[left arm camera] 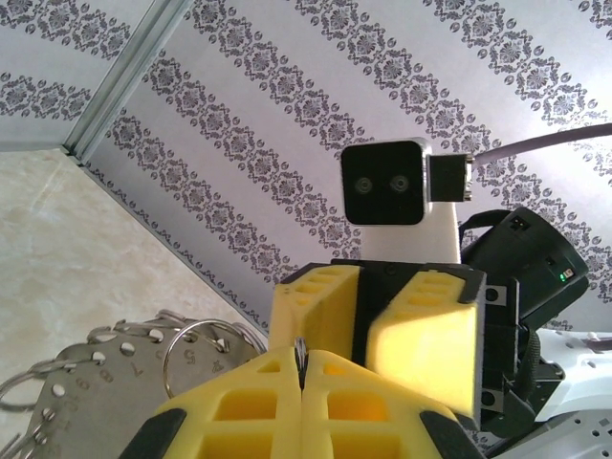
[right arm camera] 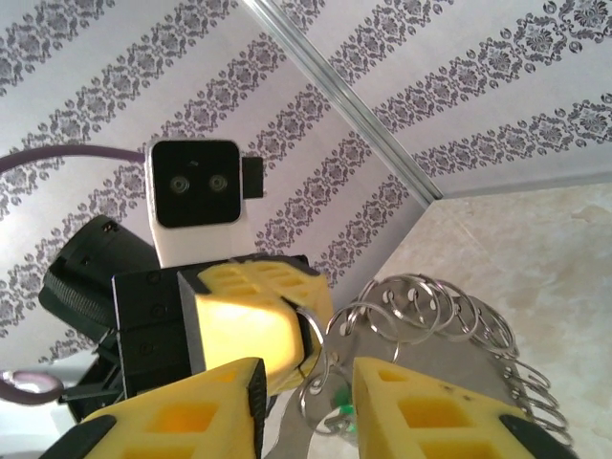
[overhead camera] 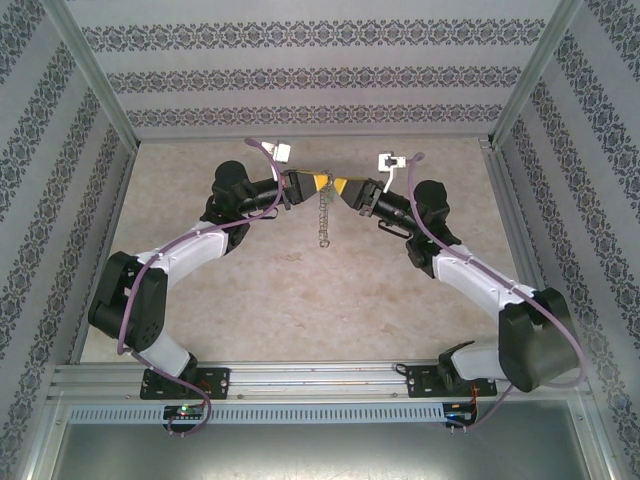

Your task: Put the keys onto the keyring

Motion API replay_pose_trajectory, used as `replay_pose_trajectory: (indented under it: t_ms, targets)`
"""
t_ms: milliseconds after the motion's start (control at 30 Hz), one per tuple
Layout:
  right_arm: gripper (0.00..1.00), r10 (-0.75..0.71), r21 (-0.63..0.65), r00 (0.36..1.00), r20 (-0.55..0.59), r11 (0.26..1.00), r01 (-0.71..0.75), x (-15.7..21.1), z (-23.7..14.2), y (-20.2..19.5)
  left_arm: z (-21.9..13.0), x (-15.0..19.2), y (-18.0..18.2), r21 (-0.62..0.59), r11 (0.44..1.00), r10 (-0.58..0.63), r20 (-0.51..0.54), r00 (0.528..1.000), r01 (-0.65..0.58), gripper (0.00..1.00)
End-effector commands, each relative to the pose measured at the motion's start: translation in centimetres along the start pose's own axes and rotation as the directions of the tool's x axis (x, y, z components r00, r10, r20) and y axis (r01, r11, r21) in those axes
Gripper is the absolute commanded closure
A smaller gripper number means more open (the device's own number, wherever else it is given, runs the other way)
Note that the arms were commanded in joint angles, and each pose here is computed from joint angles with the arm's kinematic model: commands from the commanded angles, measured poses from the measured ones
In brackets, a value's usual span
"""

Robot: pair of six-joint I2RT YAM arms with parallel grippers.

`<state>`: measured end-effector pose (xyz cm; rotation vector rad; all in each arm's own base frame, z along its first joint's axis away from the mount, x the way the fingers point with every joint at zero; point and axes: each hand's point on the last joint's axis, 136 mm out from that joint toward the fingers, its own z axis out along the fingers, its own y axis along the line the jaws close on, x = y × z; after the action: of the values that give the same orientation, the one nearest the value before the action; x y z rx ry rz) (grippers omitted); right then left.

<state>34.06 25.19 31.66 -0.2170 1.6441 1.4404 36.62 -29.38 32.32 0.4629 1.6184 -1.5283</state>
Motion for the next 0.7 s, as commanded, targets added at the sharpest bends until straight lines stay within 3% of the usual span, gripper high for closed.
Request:
replay_pose_trajectory:
  t_ms: [0,467,667]
  targets:
    - [0.71,-0.015,-0.067,0.997,0.071,0.998,0.02,-1.9,0.7,1.8,0.1,-0.8,-1.7,0.049,0.997,0.054,0.039,0.998,-0.056,1.0]
    - [0.74,0.025,-0.111,0.998,0.064,0.994,-0.018,-1.0,1.9,1.8,0.1,-0.8,-1.6,0.043,0.997,0.059,0.037,0.998,-0.061,1.0]
    - [0.89,0.041,-0.139,0.997,0.06,0.99,-0.032,-1.0,2.4,2.1,0.2,-0.7,-1.6,0.046,0.997,0.057,0.036,0.998,-0.059,1.0]
